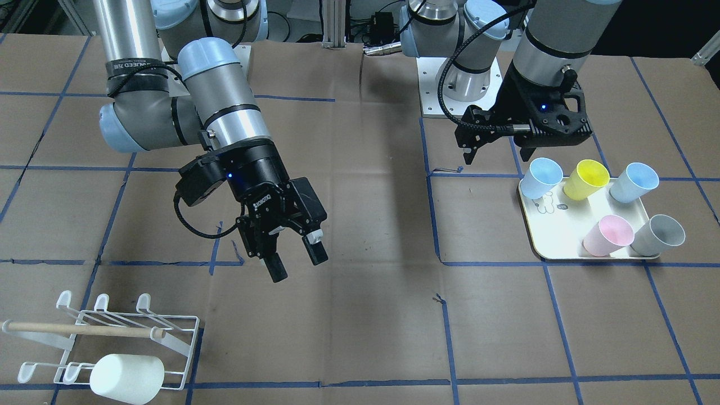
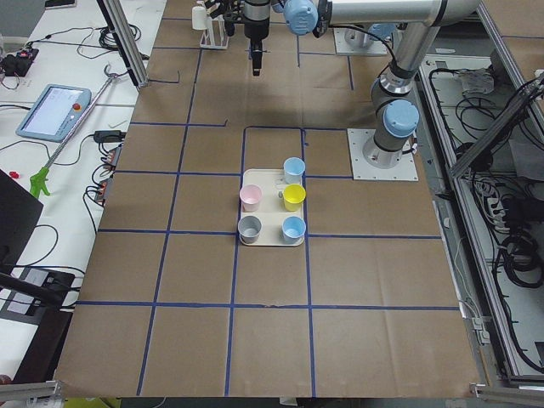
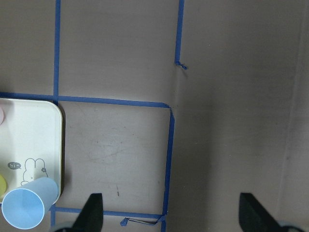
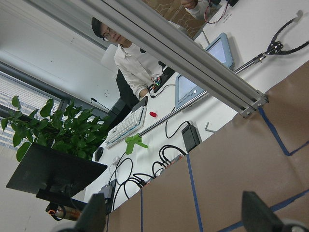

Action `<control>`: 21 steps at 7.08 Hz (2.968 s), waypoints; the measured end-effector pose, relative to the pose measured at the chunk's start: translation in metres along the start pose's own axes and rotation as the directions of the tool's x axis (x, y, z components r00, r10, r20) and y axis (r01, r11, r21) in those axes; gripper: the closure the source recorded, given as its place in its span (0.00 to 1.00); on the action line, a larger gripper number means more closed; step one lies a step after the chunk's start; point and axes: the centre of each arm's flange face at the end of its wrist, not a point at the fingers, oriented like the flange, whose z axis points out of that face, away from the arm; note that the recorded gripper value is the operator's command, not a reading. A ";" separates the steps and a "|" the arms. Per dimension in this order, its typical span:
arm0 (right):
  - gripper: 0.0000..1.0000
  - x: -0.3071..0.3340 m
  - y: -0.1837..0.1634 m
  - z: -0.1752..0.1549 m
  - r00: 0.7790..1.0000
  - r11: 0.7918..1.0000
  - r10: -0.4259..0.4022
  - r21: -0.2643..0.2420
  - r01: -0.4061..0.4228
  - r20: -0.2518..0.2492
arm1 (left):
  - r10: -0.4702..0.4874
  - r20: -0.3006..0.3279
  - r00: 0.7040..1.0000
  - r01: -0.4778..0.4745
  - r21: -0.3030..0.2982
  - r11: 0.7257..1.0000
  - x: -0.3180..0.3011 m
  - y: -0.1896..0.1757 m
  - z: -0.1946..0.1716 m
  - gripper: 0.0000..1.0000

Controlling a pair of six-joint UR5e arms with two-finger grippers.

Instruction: Transfer IKEA cup to right arm and place on rack

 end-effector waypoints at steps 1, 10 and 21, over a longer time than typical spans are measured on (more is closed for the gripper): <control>0.00 -0.002 0.007 -0.001 1.000 1.000 0.016 -0.011 -0.016 0.001 | 0.011 0.007 1.000 -0.011 -0.016 1.000 -0.011 0.009 0.006 0.01; 0.00 0.003 0.018 -0.010 0.993 0.993 0.116 -0.027 -0.116 -0.014 | 0.025 -0.031 0.999 -0.029 -0.111 0.993 -0.199 0.090 0.157 0.01; 0.00 0.013 0.014 -0.007 0.992 0.992 0.125 -0.022 -0.125 -0.022 | 0.037 -0.052 0.998 -0.044 -0.144 0.989 -0.208 0.114 0.237 1.00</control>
